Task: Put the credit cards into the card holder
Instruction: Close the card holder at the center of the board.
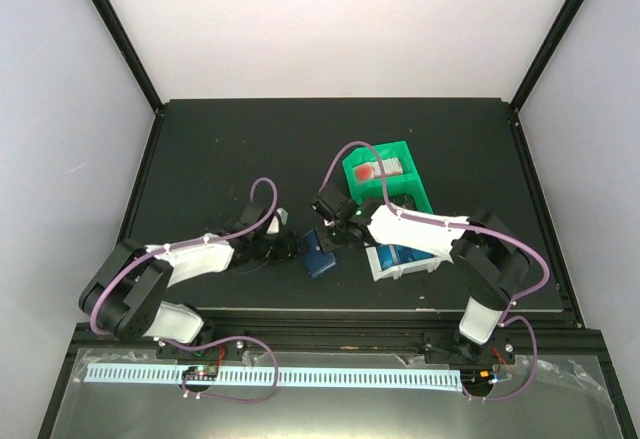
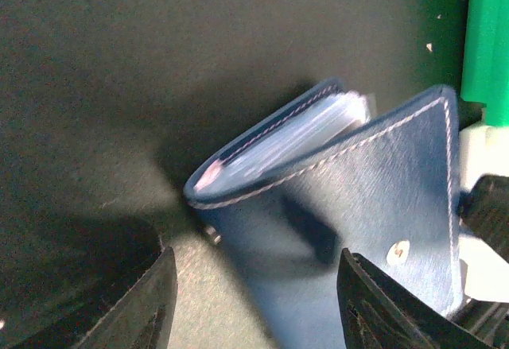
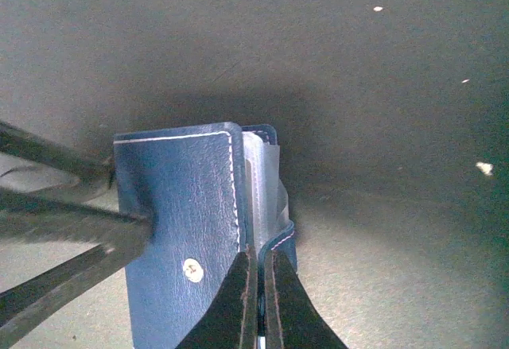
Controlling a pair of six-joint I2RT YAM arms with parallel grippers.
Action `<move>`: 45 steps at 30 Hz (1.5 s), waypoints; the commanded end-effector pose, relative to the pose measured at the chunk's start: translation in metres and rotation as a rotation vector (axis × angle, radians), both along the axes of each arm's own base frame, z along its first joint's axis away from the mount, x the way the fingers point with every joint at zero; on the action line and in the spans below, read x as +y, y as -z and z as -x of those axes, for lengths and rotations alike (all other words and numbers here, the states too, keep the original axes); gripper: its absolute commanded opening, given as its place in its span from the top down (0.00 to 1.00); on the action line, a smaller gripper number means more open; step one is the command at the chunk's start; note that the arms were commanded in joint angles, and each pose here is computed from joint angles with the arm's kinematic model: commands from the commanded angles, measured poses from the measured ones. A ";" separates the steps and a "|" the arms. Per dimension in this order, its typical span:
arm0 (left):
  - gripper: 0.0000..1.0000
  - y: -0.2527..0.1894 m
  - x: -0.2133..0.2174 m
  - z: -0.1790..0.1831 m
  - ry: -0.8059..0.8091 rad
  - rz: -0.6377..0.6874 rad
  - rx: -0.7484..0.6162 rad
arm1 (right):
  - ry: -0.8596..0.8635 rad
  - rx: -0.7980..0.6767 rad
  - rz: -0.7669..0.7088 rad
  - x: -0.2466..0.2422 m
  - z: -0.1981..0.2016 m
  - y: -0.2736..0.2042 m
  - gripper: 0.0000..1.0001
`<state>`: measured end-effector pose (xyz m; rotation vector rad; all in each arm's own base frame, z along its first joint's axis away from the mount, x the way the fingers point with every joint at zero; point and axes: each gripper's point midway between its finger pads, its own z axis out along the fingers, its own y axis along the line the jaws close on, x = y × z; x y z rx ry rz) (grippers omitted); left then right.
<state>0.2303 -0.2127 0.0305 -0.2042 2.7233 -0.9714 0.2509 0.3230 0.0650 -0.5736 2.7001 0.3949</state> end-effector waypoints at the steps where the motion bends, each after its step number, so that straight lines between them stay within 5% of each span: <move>1: 0.45 0.019 0.012 -0.002 -0.026 -0.163 0.027 | 0.014 -0.016 0.008 0.008 0.006 -0.005 0.99; 9: 0.69 0.044 0.017 0.004 -0.008 -0.266 0.070 | 0.055 0.014 -0.054 0.021 0.010 0.007 0.99; 15: 0.71 0.056 0.021 0.012 -0.008 -0.272 0.098 | 0.095 0.050 -0.137 0.032 0.012 0.016 0.99; 26: 0.71 0.048 0.014 0.013 0.000 -0.215 0.080 | 0.118 0.076 -0.069 0.022 0.014 0.037 0.99; 34: 0.71 0.046 0.010 0.015 0.011 -0.178 0.085 | 0.108 0.072 -0.063 0.022 0.014 0.035 0.84; 45: 0.74 0.048 0.009 0.016 0.019 -0.173 0.088 | 0.130 0.078 -0.129 0.030 0.016 0.022 0.80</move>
